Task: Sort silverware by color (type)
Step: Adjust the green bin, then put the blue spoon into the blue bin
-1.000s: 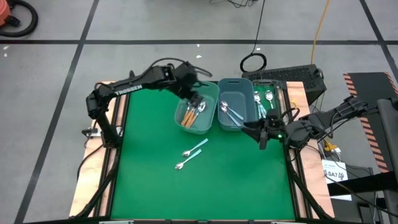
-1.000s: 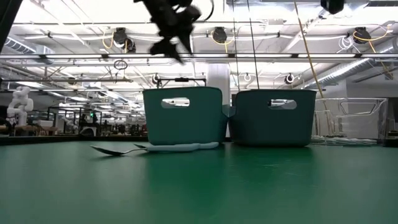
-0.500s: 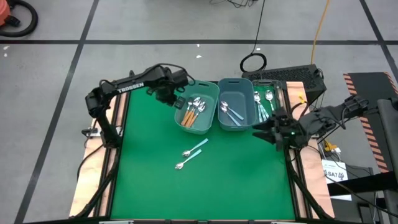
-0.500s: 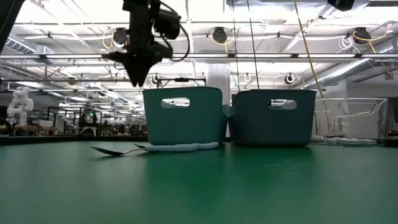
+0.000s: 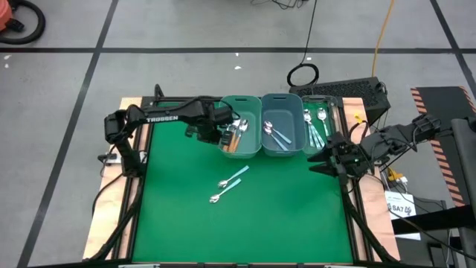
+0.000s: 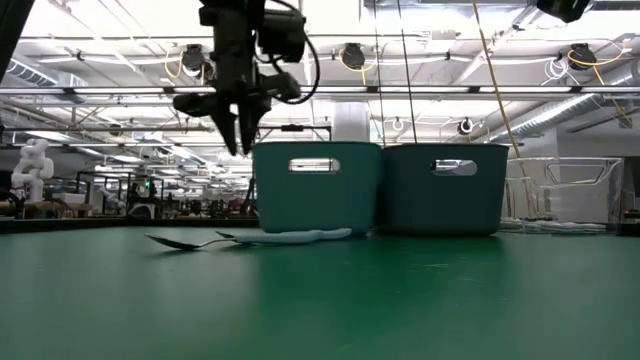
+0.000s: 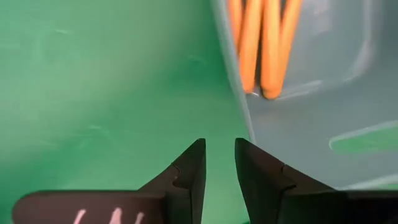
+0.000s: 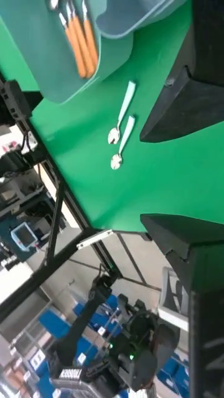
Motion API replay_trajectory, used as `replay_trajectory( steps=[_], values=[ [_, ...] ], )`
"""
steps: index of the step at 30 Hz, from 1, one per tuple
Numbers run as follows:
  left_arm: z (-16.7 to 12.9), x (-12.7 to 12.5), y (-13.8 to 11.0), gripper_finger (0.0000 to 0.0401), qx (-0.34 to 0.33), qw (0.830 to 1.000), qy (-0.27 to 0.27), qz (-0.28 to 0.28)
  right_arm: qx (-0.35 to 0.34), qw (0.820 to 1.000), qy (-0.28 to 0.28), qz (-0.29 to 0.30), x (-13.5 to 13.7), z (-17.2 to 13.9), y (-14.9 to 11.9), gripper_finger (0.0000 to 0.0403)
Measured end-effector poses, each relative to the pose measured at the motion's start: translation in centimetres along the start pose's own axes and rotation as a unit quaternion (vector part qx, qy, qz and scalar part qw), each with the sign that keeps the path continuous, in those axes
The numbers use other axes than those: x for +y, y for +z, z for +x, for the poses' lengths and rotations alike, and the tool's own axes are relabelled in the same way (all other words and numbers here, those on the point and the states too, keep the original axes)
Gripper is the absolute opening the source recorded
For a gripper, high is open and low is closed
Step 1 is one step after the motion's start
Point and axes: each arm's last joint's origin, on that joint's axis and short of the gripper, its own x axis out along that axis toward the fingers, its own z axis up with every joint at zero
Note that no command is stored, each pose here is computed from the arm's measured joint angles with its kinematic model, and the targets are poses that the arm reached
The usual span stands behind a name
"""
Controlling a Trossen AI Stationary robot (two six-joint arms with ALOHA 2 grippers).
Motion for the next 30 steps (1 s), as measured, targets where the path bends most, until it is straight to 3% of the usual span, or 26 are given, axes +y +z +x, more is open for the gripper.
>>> replay_trajectory(
  steps=[5,11,16,21,30],
  values=[
    [0.0,-1.3,-0.6,0.0092,-0.029,0.999,-0.033,-0.030,0.003,1.000,0.018,-0.002,0.0,-0.5,0.0,0.0192],
    [-0.5,-1.2,-1.1,0.0092,-0.048,0.999,0.006,-0.020,0.024,0.999,0.035,0.000,-0.2,-1.0,-0.2,0.0192],
    [-3.6,-1.2,-1.6,0.0092,-0.057,0.997,0.042,0.038,0.041,0.998,0.036,0.008,-0.4,-1.2,-0.5,0.0192],
    [-7.1,-2.5,-3.0,0.0092,-0.079,0.992,0.016,0.102,0.049,0.998,0.029,0.009,-0.5,-1.2,-0.6,0.0192],
    [-8.3,-5.4,-9.8,0.0096,-0.064,0.973,-0.036,0.218,0.052,0.999,0.006,0.005,-0.8,-1.2,-0.8,0.0192]
  ],
)
